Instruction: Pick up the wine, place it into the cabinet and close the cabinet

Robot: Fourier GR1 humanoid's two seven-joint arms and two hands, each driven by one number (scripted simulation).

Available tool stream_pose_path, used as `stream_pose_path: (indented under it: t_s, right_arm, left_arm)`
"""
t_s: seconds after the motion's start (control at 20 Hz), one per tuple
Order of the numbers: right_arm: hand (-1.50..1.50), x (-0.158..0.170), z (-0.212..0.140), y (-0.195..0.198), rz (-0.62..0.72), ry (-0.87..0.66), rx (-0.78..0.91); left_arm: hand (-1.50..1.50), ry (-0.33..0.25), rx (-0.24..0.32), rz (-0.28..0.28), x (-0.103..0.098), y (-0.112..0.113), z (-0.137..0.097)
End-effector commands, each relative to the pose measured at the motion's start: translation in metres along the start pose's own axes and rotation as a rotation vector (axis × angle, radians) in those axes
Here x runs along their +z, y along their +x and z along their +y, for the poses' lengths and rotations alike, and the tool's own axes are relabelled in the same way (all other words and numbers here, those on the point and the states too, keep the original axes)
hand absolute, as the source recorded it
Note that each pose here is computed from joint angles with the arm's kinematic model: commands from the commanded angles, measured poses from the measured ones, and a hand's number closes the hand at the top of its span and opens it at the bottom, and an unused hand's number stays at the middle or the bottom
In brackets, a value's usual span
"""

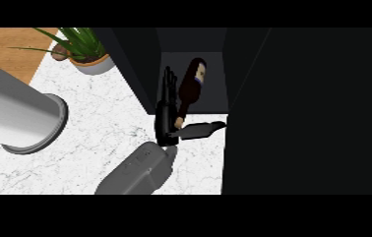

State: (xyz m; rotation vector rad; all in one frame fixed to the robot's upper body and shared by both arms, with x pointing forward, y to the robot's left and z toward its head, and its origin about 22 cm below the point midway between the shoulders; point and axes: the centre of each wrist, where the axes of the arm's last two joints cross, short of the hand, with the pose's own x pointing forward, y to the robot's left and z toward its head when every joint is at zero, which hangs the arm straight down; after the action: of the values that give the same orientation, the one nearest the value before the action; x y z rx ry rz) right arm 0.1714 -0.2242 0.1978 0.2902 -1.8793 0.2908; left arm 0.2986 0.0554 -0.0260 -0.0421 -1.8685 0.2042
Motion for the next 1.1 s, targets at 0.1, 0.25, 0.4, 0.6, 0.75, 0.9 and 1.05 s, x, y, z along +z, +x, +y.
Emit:
stream_pose_path:
  t_s: [0.1,0.25,0.4,0.6,0.75,0.9,1.05]
  right_arm:
    - [-1.50,0.007,0.005,0.027,-0.025,0.008,-0.002]
    - [-1.50,0.028,-0.001,0.017,-0.017,-0.004,0.014]
    - [-1.50,0.032,-0.002,0.014,-0.038,-0.022,0.017]
    - [-1.50,0.018,-0.003,0.026,-0.024,-0.001,0.019]
    - [-1.50,0.019,0.003,0.019,-0.040,0.009,0.001]
    - [-1.50,0.021,-0.007,0.014,-0.030,0.022,-0.001]
    - [-1.50,0.020,-0.003,0.009,0.002,0.081,-0.024]
  left_arm:
    - [-1.50,-0.007,0.004,-0.030,0.054,0.019,-0.018]
    - [-1.50,-0.004,0.077,-0.014,0.055,0.052,-0.019]
    - [-1.50,0.035,0.063,-0.048,0.078,0.043,0.001]
    - [-1.50,0.051,0.041,-0.031,0.109,0.065,-0.001]
    - [-1.50,0.063,0.054,-0.047,0.103,0.074,0.024]
    - [-1.50,0.063,0.101,-0.067,0.120,0.097,0.018]
    - [-1.50,-0.023,0.099,-0.058,0.129,0.105,0.043]
